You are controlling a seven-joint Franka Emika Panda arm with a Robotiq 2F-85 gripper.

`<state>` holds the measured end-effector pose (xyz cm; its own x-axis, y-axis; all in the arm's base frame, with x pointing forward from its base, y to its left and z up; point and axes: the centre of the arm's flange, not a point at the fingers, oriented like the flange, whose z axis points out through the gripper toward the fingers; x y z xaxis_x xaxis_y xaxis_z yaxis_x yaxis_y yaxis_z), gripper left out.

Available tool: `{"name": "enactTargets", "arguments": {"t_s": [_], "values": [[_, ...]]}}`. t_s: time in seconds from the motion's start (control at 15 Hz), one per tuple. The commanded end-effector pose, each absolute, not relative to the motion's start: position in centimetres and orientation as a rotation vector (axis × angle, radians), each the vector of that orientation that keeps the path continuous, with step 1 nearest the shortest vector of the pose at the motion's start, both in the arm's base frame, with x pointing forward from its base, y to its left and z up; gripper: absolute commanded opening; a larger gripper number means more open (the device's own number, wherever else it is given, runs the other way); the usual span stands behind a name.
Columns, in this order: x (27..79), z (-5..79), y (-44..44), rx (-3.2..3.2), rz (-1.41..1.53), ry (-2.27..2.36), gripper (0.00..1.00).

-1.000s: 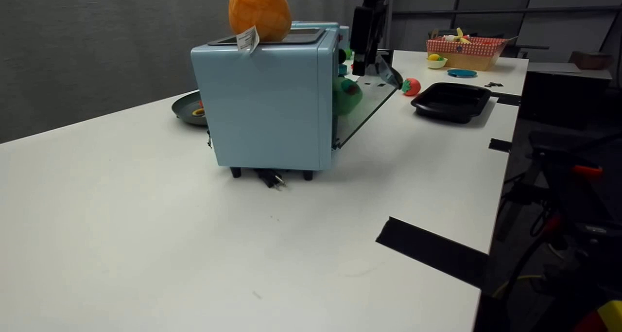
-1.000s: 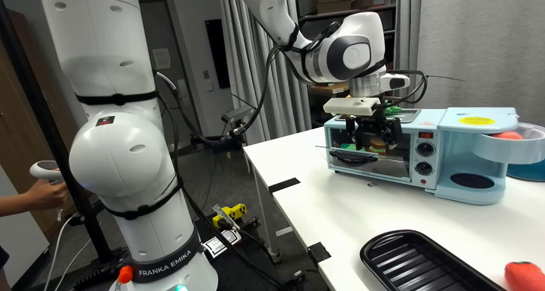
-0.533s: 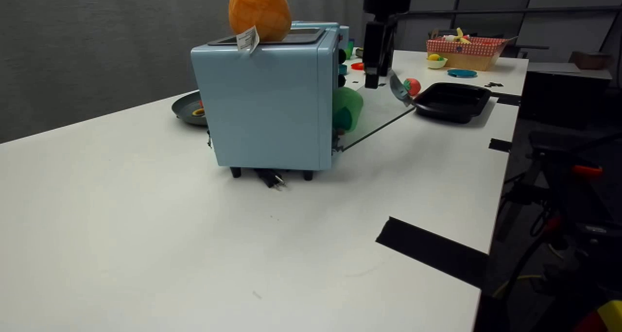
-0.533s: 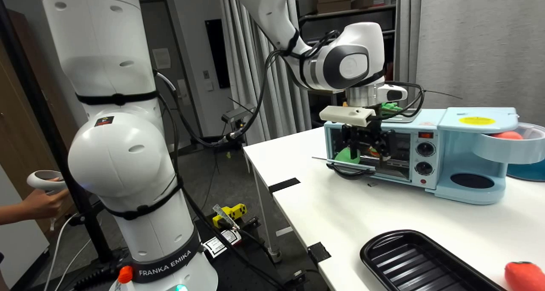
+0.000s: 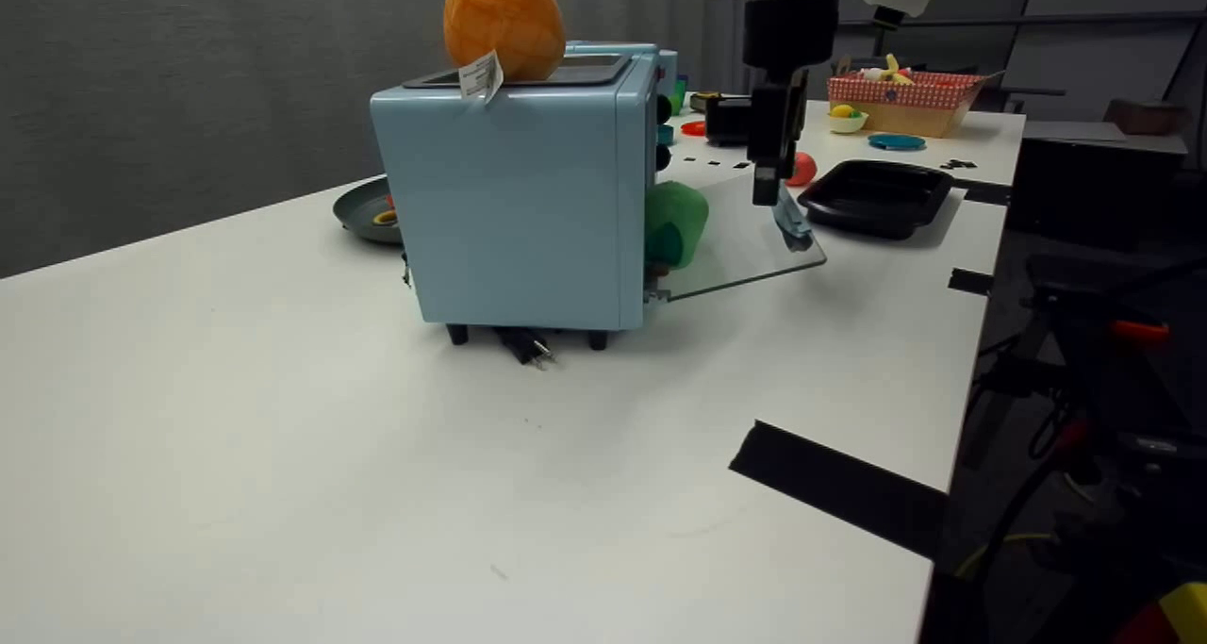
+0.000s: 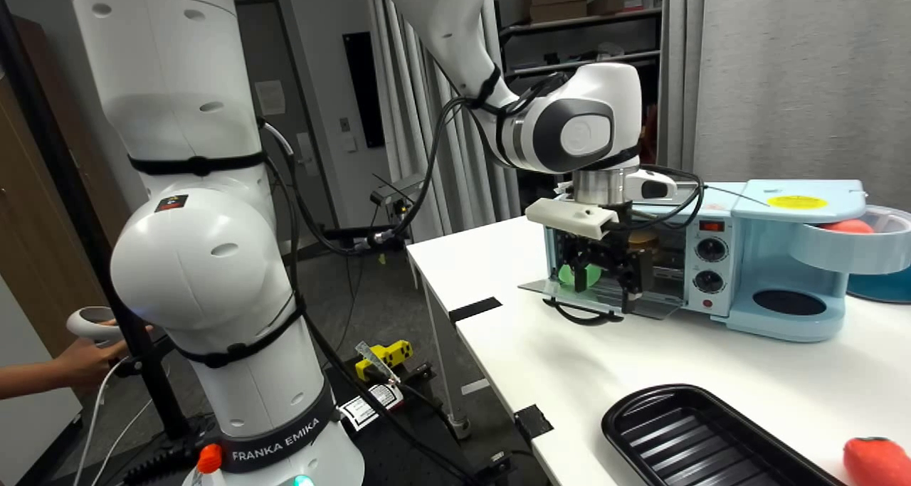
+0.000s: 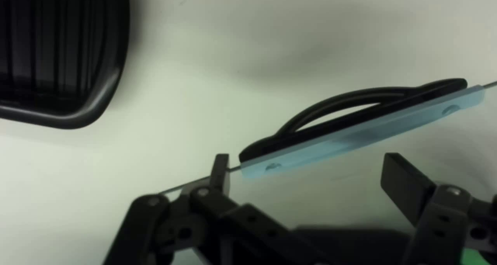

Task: Open the oven door

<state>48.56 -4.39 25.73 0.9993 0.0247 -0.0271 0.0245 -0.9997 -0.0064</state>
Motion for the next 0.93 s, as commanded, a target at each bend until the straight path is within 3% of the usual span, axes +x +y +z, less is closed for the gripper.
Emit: {"name": "enactTargets", "arguments": {"t_s": [0.0, 0.87], "values": [[48.2, 23.7, -6.2, -3.127, 0.059, -0.042, 1.00], [51.3, 18.5, -6.7, -3.154, 0.131, -0.128, 1.00]]}}
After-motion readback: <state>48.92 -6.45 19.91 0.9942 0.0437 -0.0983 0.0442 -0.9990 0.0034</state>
